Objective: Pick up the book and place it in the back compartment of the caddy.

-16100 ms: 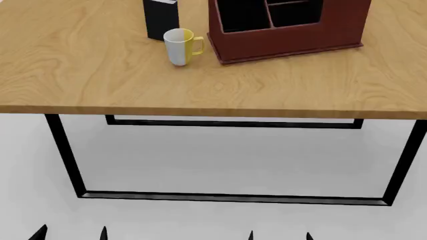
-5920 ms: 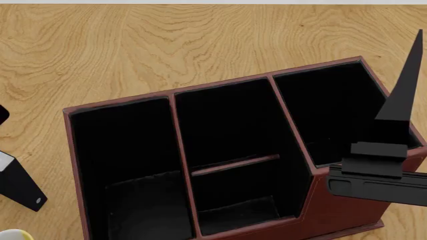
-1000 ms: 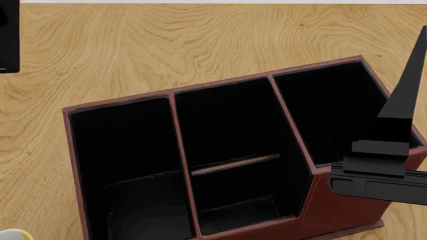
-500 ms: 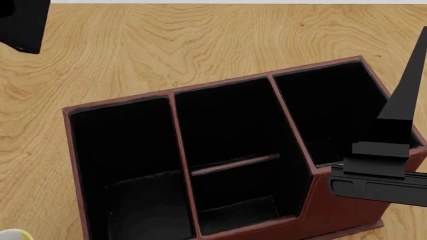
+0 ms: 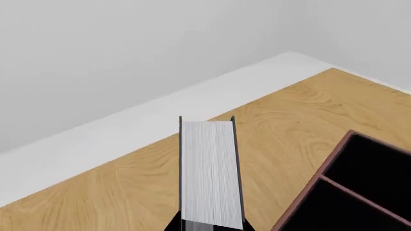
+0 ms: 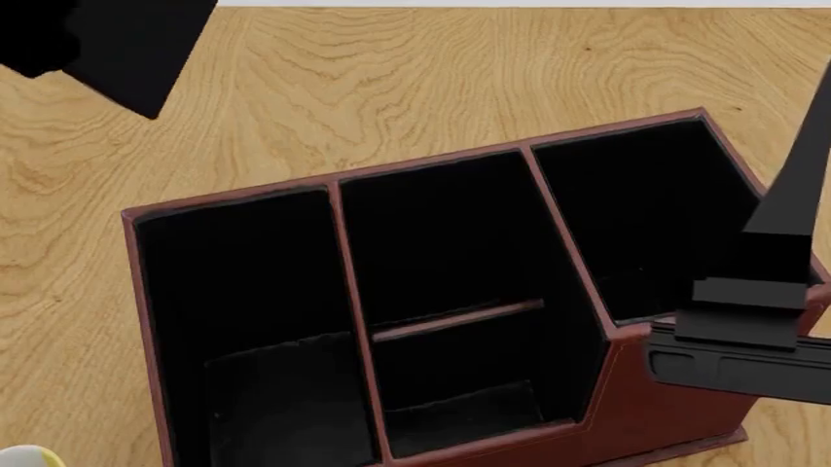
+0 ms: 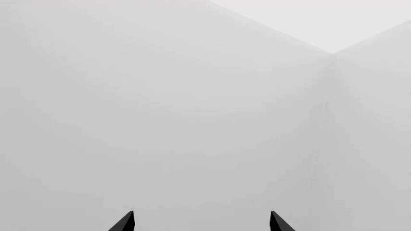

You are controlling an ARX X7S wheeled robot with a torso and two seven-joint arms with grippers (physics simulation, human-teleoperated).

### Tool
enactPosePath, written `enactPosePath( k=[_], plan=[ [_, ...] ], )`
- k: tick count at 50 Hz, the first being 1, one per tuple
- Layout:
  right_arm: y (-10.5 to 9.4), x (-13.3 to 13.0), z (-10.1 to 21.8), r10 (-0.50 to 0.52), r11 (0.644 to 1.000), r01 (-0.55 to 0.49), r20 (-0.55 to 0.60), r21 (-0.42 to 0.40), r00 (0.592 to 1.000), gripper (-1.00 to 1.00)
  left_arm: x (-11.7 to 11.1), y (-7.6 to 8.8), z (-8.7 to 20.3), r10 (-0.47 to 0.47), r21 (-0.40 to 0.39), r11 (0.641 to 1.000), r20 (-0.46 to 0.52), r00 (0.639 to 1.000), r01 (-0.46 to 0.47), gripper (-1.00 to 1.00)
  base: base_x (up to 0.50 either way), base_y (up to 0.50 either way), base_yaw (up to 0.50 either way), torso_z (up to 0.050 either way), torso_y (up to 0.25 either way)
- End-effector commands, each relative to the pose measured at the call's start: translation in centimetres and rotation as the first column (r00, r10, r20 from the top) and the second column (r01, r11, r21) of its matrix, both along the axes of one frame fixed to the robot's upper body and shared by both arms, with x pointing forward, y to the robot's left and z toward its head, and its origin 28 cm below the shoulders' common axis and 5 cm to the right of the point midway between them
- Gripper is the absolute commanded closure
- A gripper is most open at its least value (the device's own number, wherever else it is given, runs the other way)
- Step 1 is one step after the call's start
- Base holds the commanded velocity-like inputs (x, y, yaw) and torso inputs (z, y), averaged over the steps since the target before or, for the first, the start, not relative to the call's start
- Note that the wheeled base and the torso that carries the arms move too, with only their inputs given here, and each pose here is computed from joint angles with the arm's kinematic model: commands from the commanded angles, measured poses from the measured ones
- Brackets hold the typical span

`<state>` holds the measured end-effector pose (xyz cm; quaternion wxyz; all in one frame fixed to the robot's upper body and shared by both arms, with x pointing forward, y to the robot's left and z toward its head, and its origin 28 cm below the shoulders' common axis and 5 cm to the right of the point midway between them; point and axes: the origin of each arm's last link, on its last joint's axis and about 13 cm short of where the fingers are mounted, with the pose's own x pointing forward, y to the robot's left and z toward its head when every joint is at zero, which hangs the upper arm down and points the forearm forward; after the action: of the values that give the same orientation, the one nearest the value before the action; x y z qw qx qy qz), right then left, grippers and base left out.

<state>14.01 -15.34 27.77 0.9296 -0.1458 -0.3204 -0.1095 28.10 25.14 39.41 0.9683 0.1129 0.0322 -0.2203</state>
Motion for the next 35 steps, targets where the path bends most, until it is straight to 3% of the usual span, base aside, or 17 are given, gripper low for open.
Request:
enactPosePath(
  k=[1,24,35],
  plan=[
    [-0.2,-0.1,0.0,-0.004,1.000,0.004,0.000,0.002,1.000,-1.00,-1.0,-1.0,1.3,-0.097,0.057,0.994,0.016,0.995,0.096,1.00,0.00,0.00,0.00,0.000,0.011],
    [-0.4,-0.4,0.0,-0.010,1.000,0.010,0.005,0.006,1.000,-1.00,-2.2,-3.0,2.5,-0.260,0.169,0.952,0.005,0.966,0.255,1.00,0.00,0.00,0.00,0.000,0.002],
    [-0.4,-0.4,0.0,-0.009,1.000,0.009,0.005,0.006,1.000,-1.00,-2.8,-4.0,2.2,-0.334,0.237,0.912,-0.042,0.942,0.334,1.00,0.00,0.00,0.00,0.000,0.001]
  ],
)
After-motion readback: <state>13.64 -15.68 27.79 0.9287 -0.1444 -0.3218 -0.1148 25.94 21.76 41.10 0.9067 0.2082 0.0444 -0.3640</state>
